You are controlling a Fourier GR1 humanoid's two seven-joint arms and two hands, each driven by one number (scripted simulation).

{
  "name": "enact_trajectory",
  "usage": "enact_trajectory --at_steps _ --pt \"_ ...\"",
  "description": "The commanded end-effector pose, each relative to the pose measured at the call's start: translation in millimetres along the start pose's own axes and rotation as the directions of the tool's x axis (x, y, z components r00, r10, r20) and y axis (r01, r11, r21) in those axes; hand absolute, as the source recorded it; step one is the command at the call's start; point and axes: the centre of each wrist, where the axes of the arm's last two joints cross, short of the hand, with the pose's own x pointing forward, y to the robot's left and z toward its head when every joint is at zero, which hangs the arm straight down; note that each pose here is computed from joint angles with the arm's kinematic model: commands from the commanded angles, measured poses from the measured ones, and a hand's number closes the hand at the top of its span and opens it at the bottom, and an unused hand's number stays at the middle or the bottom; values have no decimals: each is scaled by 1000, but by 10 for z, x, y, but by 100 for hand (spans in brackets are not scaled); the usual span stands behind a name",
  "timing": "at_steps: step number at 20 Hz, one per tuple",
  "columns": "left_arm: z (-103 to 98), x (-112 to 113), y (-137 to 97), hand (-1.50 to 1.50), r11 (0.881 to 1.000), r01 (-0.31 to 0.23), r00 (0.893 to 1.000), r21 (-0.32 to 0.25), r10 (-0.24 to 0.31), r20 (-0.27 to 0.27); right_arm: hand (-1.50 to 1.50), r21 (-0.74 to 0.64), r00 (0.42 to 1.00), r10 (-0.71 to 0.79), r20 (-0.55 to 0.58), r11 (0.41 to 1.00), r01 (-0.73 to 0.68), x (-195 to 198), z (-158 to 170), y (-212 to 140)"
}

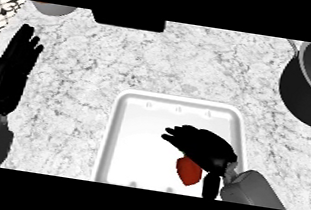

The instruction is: Pick the bell pepper from the tray and place it in the pot

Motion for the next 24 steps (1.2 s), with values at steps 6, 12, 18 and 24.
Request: enact_trajectory --at_steps 6,12,18,24 --pt "-107 -50 -121 0 1000 -15 1000 -10 14 -13 150 55 990 119 77 991 -123 -209 -140 193" --pt "35 155 -58 0 1000 -4 1000 -6 4 5 150 24 986 122 113 992 -126 -200 -310 246" --pt "-37 -44 -114 0 1000 8 1000 -14 -8 7 150 16 981 150 125 988 -154 -255 -221 348" --pt "99 -45 45 0 1000 1 1000 17 -1 -14 150 -41 989 87 121 996 -83 -389 1040 728"
